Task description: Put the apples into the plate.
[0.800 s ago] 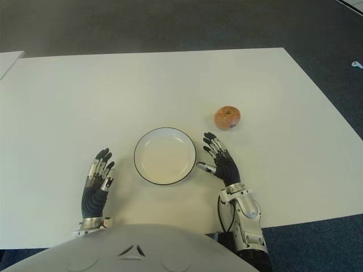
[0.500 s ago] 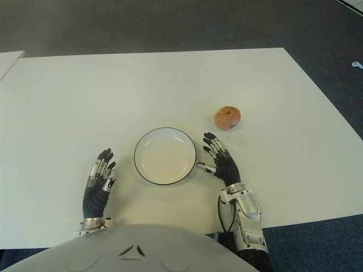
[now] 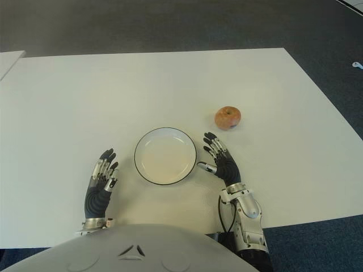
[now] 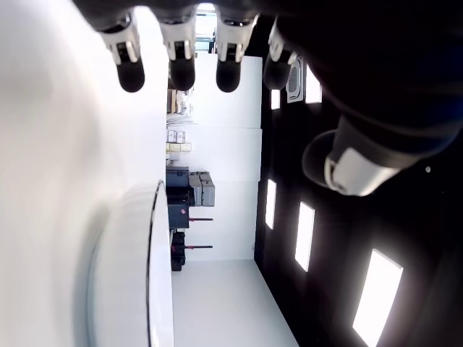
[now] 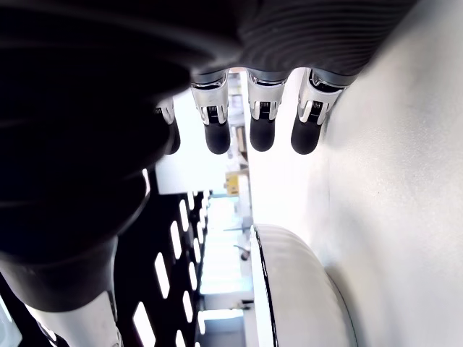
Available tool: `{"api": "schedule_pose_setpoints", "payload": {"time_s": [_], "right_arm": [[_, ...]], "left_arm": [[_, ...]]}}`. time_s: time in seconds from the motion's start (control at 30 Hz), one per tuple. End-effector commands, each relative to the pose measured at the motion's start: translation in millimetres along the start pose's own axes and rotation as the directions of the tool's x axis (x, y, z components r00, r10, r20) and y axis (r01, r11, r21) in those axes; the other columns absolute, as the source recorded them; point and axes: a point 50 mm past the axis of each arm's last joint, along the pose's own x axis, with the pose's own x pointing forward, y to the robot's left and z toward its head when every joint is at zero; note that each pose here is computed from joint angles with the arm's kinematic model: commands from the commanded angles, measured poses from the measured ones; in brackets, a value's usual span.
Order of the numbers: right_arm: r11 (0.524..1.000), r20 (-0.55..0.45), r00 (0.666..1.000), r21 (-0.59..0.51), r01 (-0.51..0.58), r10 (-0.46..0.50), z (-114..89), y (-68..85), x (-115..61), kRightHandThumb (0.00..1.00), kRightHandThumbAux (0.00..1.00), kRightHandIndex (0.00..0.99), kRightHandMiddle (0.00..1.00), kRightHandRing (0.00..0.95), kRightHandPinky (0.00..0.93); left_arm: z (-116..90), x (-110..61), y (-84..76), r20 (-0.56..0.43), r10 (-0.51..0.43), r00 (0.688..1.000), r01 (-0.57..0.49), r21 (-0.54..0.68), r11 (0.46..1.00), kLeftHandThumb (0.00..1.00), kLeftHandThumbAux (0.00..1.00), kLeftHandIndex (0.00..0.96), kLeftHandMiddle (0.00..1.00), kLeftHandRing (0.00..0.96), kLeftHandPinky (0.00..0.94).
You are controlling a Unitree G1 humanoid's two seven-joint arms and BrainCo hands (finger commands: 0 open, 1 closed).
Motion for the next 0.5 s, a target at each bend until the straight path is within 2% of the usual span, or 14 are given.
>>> {"api": "schedule_pose_setpoints", "payload": {"time_s": [0.03,0.23,0.3,0.43,0.5], "right_arm": [[1.0,-0.064,0.998,0.014,0.015,-0.014,-9,-2.5,-4.2,0.16,0.791,0.0,0.0,0.0,0.0],[0.999,-0.042,0.999,-0.017,0.031,-0.032,-5,-7.5,-2.6,0.14,0.788,0.0,0.0,0.0,0.0],[0.997,-0.009,0.999,-0.06,0.049,-0.05,1,-10.5,0.7,0.133,0.78,0.0,0.0,0.0,0.0],[0.97,0.054,0.995,-0.225,0.088,-0.078,16,-17.7,5.4,0.115,0.759,0.0,0.0,0.0,0.0],[0.941,0.083,0.992,-0.319,0.117,-0.095,20,-21.3,7.0,0.106,0.742,0.0,0.0,0.0,0.0]], "left_arm": [[1,0.4,-2.6,-0.008,0.012,1.0,-0.012,-0.02,1.0,0.3,0.54,0.0,0.0,0.0,0.0],[2,2.8,-5.9,0.025,0.001,1.0,-0.001,-0.001,1.0,0.262,0.574,0.0,0.0,0.0,0.0],[1,3.3,-7.3,0.033,-0.001,0.999,0.001,0.004,1.0,0.247,0.589,0.0,0.0,0.0,0.0],[-1,3.6,-8.0,0.026,0.012,1.0,-0.012,-0.009,1.0,0.234,0.608,0.0,0.0,0.0,0.0],[-3,4.4,-7.5,0.017,0.028,0.999,-0.028,-0.017,0.999,0.227,0.614,0.0,0.0,0.0,0.0]]}}
